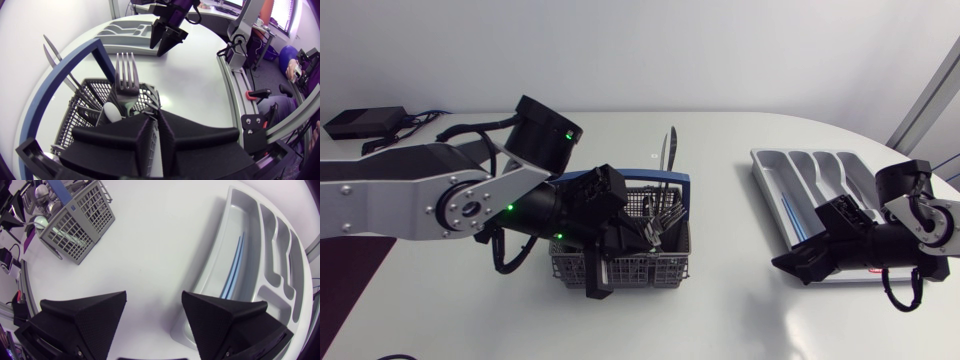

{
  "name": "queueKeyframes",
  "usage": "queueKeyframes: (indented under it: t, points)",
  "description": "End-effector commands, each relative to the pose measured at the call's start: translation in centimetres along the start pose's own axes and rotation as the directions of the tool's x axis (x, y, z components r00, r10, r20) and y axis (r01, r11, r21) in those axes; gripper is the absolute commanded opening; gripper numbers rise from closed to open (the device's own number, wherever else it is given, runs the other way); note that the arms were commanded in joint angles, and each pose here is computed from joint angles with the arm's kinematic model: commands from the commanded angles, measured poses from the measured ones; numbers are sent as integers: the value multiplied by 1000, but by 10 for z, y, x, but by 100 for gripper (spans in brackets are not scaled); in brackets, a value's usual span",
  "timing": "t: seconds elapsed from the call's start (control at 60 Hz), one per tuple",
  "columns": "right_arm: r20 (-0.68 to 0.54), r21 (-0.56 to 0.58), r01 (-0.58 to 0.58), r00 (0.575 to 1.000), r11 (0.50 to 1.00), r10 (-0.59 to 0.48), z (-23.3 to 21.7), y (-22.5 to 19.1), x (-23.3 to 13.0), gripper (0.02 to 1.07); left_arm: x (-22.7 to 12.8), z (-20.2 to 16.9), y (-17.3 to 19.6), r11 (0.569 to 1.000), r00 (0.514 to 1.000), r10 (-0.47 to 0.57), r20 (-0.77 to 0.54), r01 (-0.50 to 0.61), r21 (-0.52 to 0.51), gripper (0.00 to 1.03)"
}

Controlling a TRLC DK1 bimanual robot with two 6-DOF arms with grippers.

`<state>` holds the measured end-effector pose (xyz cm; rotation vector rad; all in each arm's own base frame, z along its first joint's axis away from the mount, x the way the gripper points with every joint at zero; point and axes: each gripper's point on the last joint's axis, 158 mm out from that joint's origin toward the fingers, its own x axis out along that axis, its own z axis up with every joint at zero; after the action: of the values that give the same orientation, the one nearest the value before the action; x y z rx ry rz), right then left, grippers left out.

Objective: Sort the cutlery from the basket into the organizer compartments.

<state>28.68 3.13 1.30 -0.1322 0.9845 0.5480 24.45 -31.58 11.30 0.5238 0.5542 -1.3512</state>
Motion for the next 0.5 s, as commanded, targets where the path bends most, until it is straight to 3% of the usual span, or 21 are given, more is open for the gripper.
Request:
queueKeyframes:
  t: [0.0, 0.15, 0.317, 0.483]
  points:
    - [-11, -2, -10, 1000, 1000, 10, -5, 5, 4, 82, -4, 1, -2, 1000, 1000, -2, 13, 2, -19, 9]
    - [17, -25, -3, 1000, 1000, 3, 2, 8, -4, 82, -29, 19, 0, 1000, 999, 14, 50, -13, -14, 9]
    - [111, -109, -8, 994, 994, 21, 23, 26, -24, 89, -60, 44, 2, 999, 994, 37, 105, -37, 2, 9]
    - [184, -189, -2, 982, 982, 37, 40, 46, -41, 89, -77, 56, 2, 999, 991, 38, 128, -38, 1, 9]
